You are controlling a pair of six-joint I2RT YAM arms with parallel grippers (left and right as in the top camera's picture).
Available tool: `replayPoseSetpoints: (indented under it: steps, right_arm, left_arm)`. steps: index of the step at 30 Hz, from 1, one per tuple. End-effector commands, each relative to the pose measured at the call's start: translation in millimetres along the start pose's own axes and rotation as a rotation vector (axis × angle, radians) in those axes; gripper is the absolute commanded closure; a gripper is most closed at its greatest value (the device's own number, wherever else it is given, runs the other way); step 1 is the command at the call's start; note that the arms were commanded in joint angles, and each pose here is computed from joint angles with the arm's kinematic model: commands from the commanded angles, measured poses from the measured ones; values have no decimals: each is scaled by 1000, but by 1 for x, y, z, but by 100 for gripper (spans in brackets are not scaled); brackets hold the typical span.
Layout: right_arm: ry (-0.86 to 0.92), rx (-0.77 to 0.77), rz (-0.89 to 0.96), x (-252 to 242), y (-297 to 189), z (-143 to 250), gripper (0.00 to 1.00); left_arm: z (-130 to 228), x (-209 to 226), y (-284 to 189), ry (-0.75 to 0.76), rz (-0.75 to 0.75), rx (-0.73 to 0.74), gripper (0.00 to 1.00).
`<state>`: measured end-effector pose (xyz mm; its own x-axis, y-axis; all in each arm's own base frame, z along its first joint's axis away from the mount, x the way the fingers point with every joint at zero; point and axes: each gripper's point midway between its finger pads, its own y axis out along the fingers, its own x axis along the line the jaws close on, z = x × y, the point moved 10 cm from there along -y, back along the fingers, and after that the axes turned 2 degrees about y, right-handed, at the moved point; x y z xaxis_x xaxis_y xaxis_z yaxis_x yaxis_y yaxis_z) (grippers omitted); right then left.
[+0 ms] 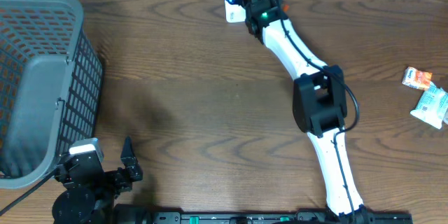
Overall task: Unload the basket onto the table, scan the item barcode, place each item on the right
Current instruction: 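Hold the candy bar against the white scanner with the right gripper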
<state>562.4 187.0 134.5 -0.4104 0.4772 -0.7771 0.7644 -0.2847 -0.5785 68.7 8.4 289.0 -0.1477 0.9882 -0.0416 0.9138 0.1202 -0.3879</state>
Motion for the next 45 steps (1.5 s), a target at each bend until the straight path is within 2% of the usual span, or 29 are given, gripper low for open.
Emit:
replayPoseSetpoints:
  steps: [1, 4, 10, 21, 36, 45]
  right_arm:
    - [-88, -28, 93, -13, -5, -13, 99]
    - [-96, -89, 171, -21, -11, -27, 99]
    - [-126, -167, 153, -12, -16, -40, 99]
    - [-202, -134, 49, 18, 1, -30, 99]
    - [-212, -82, -14, 12, 17, -7, 99]
    - [-103, 12, -98, 22, -9, -5, 99]
  left_arm:
    - [0, 0, -1, -3, 7, -3, 2]
    - [0, 0, -1, -3, 7, -4, 2]
    - [0, 0, -1, -3, 7, -4, 2]
    - [0, 0, -1, -3, 7, -4, 2]
    - [0, 0, -1, -3, 7, -4, 2]
    - [0, 0, -1, -3, 7, -4, 2]
